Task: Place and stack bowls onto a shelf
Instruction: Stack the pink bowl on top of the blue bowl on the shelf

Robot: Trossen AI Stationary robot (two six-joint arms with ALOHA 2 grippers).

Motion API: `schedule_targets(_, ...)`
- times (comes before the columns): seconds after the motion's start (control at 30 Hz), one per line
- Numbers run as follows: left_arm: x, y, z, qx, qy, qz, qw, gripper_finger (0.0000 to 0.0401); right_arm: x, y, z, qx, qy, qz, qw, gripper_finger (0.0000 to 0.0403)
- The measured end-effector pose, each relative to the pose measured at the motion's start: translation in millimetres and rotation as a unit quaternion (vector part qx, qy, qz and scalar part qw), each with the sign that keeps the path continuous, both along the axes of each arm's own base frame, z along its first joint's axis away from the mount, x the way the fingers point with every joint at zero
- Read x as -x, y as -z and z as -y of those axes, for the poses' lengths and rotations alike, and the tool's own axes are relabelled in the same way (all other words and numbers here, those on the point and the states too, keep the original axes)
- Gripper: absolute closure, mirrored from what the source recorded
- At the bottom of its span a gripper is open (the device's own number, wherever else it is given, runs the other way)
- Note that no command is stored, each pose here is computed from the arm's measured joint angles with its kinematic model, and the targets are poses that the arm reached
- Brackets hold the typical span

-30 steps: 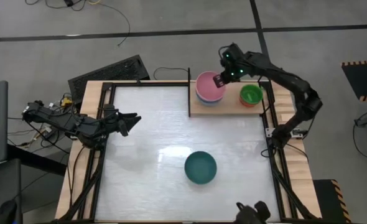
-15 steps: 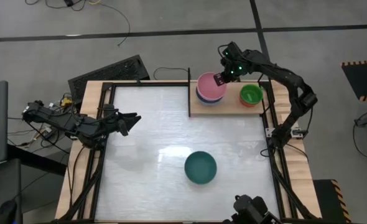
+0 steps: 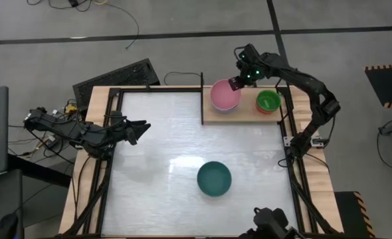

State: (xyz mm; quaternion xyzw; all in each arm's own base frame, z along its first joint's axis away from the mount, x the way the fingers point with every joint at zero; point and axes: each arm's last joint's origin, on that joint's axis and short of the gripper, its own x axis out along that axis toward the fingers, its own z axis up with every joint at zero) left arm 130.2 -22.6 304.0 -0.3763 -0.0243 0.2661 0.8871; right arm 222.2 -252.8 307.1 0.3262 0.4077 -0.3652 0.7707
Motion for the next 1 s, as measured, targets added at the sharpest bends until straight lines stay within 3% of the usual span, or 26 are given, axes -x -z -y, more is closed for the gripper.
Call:
schedule_targets(0.2,0,0,0,0.001,0.002,0.000,1.000,0.0156,9,-36,-11,0.080,-0.007,0.059,0.995,0.0248)
schedule_targets(0.27,0,0,0,0.000,0.003,-0.001,1.000,0.0156,12,-44,-15,0.090,-0.012,0.073,0.993,0.0277)
schedule_targets(0.43,0,0,0,-0.004,0.003,-0.003,1.000,0.0156,16,-35,-9,0.036,-0.046,0.095,0.994,0.0383)
schedule_targets(0.77,0,0,0,-0.005,0.000,-0.003,1.000,0.0156,5,5,11,-0.029,-0.061,0.052,0.996,0.0385)
schedule_targets(1.0,0,0,0,-0.004,0.001,-0.003,1.000,0.0156,2,23,24,-0.044,-0.056,0.033,0.997,0.0379)
